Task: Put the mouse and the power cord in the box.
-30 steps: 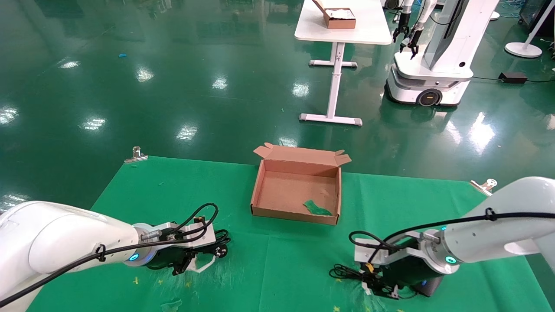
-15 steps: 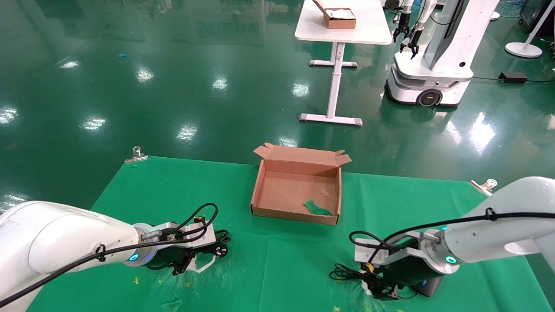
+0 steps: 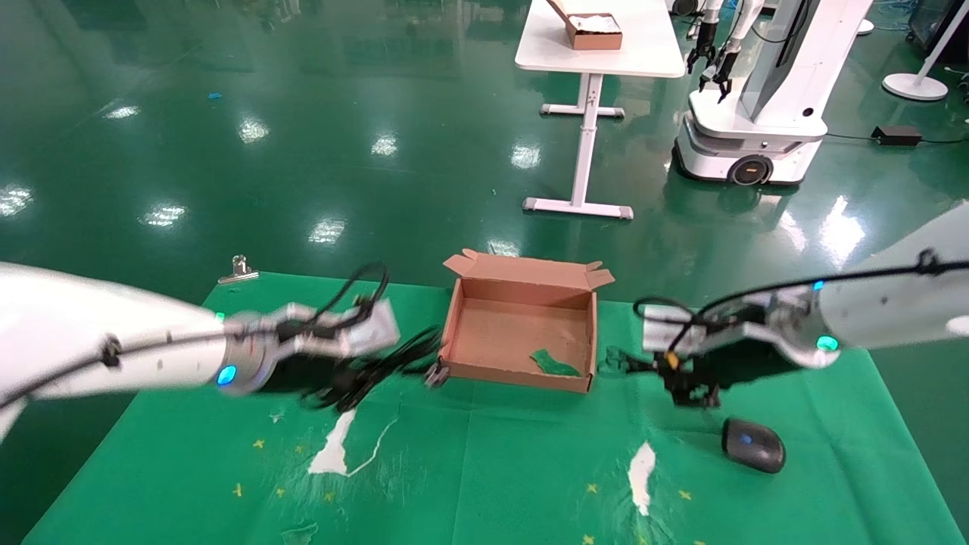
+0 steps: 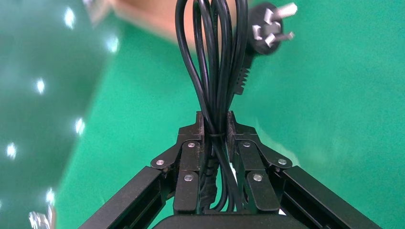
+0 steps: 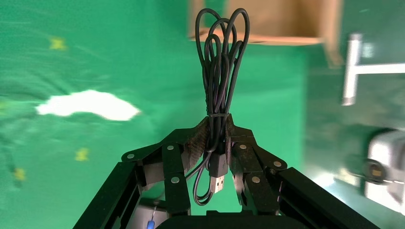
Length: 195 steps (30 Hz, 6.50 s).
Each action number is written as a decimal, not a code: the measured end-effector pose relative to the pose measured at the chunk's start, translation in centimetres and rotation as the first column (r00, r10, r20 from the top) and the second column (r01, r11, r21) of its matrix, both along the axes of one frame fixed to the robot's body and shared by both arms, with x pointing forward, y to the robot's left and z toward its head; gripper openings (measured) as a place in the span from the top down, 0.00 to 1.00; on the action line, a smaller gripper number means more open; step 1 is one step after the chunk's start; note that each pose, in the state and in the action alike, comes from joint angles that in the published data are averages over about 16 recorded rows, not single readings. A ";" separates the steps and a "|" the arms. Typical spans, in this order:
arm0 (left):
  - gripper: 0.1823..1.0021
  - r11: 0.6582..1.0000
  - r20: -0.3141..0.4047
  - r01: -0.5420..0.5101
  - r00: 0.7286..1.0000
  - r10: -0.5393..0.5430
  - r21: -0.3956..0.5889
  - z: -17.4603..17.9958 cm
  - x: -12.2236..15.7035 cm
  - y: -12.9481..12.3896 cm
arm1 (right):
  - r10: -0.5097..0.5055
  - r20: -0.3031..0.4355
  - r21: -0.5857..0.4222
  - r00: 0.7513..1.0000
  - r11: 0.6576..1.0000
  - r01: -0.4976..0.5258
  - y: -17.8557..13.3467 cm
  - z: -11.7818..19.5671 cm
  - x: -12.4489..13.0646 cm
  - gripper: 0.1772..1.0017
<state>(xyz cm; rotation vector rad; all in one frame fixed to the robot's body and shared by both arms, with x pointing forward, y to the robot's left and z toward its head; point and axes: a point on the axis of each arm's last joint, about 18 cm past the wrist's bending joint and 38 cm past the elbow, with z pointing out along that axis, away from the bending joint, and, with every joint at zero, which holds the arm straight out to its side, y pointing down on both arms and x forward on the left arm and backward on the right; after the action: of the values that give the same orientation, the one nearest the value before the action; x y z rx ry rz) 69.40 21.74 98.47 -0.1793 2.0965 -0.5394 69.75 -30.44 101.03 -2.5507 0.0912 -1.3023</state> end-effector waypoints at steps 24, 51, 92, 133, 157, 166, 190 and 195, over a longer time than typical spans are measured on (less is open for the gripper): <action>0.90 0.983 0.399 0.139 0.900 -0.176 0.121 0.2 3.6 -15.1 | -0.065 0.240 -0.043 0.968 0.996 0.078 -1.1 10.9 -6.2 0.95; 0.67 1.000 0.431 -0.012 0.902 0.005 0.013 2.5 5.2 -12.4 | -0.025 0.221 -0.053 0.975 0.998 0.037 0.8 9.7 -6.6 0.95; 0.00 0.935 0.405 -0.285 0.845 0.349 -0.211 6.1 4.1 4.3 | 0.331 0.352 -0.181 0.875 0.942 -0.284 15.3 6.3 4.4 0.95; 0.00 0.935 0.405 -0.286 0.845 0.350 -0.211 6.1 4.1 4.3 | 0.206 0.303 -0.114 0.931 0.977 -0.179 12.3 -0.1 7.1 0.63; 0.00 0.931 0.381 -0.292 0.853 0.358 -0.220 5.6 4.0 4.6 | 0.294 0.146 0.434 0.945 0.839 -0.328 9.2 -4.9 0.9 0.07; 0.00 0.909 0.227 -0.324 0.895 0.384 -0.264 2.3 3.4 6.2 | 0.369 0.136 0.596 0.920 0.711 -0.373 7.2 -4.9 -3.2 0.01; 0.00 0.876 -0.262 -0.152 0.965 0.031 -0.457 -6.2 -4.2 7.0 | 0.603 0.203 0.758 0.771 0.402 -0.514 1.4 -2.5 -17.7 0.00; 0.00 0.854 -0.275 -0.053 0.955 -0.108 -0.518 -6.1 -6.5 6.7 | 0.643 0.210 0.758 0.737 0.370 -0.538 0.7 -2.1 -20.3 0.00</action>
<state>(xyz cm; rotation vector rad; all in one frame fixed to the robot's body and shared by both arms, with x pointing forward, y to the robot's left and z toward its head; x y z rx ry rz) 62.87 28.44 92.33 -0.5741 2.1931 -1.1603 49.47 -29.75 98.95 -1.6024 -0.1955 -0.5792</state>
